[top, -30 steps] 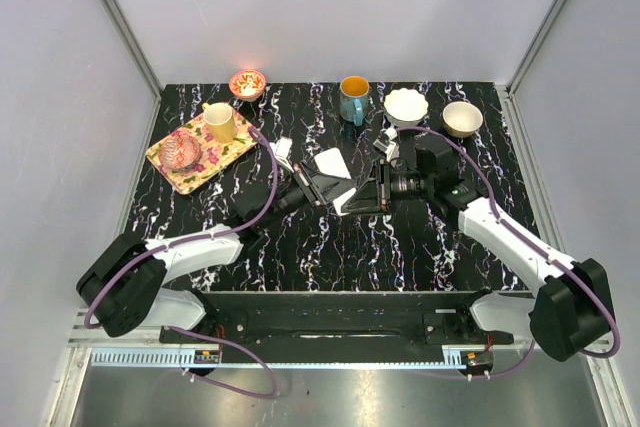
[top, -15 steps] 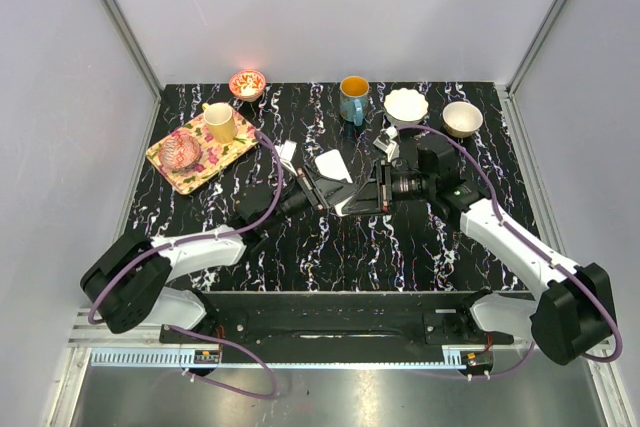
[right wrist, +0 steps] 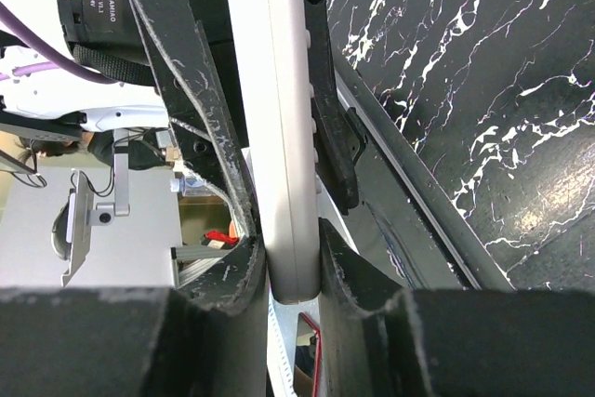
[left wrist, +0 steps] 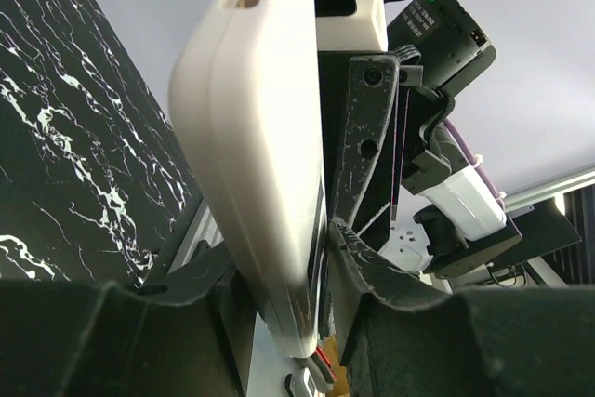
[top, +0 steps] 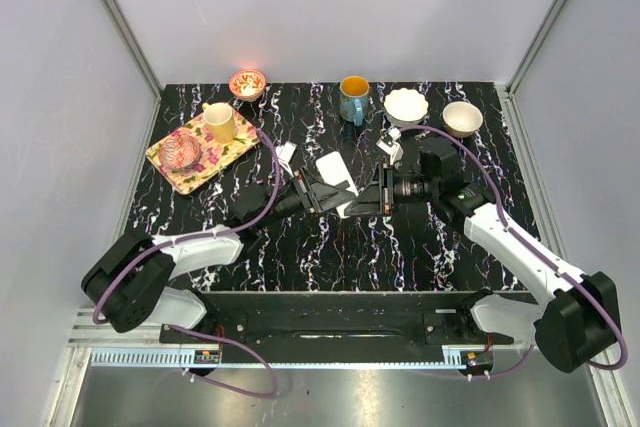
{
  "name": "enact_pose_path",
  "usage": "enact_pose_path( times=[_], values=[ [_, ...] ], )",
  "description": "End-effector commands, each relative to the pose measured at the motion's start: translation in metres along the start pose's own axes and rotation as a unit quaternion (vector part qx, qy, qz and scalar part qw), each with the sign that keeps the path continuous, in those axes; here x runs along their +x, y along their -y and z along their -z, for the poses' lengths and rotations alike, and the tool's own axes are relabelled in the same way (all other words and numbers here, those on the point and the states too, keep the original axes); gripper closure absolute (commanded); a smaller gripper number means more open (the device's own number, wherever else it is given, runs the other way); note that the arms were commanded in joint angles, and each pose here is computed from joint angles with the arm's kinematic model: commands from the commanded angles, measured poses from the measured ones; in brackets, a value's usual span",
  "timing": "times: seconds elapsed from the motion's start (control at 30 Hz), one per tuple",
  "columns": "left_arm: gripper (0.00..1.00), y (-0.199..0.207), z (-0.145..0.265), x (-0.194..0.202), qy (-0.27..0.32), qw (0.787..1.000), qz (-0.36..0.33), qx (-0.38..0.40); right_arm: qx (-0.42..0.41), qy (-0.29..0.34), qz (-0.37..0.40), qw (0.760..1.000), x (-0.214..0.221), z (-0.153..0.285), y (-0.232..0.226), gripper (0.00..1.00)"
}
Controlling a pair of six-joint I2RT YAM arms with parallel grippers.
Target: Load the batteries into the remote control
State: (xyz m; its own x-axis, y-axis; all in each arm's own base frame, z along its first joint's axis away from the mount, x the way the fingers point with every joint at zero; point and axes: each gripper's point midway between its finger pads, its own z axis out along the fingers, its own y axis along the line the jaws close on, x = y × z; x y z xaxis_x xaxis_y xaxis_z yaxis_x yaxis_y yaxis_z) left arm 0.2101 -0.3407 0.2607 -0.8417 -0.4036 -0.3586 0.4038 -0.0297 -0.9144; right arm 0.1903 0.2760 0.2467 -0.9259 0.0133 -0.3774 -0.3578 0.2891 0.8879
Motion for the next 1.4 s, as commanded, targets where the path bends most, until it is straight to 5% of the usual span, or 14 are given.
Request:
enact_pose_path(
  times=[0.0,0.57,0.67,0.7,0.83,0.93,1.0,1.03,1.13,1.37],
  values=[
    [0.65,0.037,0.005,0.005,-0.027,0.996,-0.025,0.075,0.023,0.034,0.019,0.999,-0.011,0.003,0.009,1.00],
    [0.49,0.027,0.001,-0.041,0.045,0.996,0.009,0.077,0.060,0.030,0.027,0.997,0.000,0.010,0.021,1.00],
    [0.22,0.014,0.009,-0.055,0.076,0.995,0.006,0.059,0.118,0.060,0.048,0.990,-0.009,0.021,0.030,1.00],
    [0.05,0.009,0.012,-0.057,0.085,0.995,0.005,0.048,0.139,0.065,0.048,0.987,-0.010,0.027,0.029,1.00],
    [0.01,-0.020,0.033,-0.077,0.139,0.990,0.006,-0.011,0.217,0.101,0.087,0.967,-0.026,0.052,0.031,1.00],
    [0.01,-0.041,0.049,-0.084,0.167,0.984,0.017,-0.059,0.354,0.114,0.076,0.925,-0.039,0.081,0.062,1.00],
    [0.01,-0.067,0.058,-0.081,0.168,0.977,0.020,-0.126,0.488,0.124,0.064,0.862,-0.049,0.121,0.089,1.00],
    [0.01,-0.060,0.062,-0.083,0.173,0.976,0.006,-0.134,0.572,0.124,0.065,0.808,-0.057,0.143,0.114,1.00],
    [0.01,-0.072,0.079,-0.081,0.177,0.962,-0.021,-0.207,0.699,0.104,0.063,0.704,-0.062,0.183,0.144,1.00],
    [0.01,-0.074,0.121,-0.079,0.194,0.932,-0.071,-0.297,0.760,0.058,0.063,0.644,-0.075,0.173,0.187,1.00]
  ],
)
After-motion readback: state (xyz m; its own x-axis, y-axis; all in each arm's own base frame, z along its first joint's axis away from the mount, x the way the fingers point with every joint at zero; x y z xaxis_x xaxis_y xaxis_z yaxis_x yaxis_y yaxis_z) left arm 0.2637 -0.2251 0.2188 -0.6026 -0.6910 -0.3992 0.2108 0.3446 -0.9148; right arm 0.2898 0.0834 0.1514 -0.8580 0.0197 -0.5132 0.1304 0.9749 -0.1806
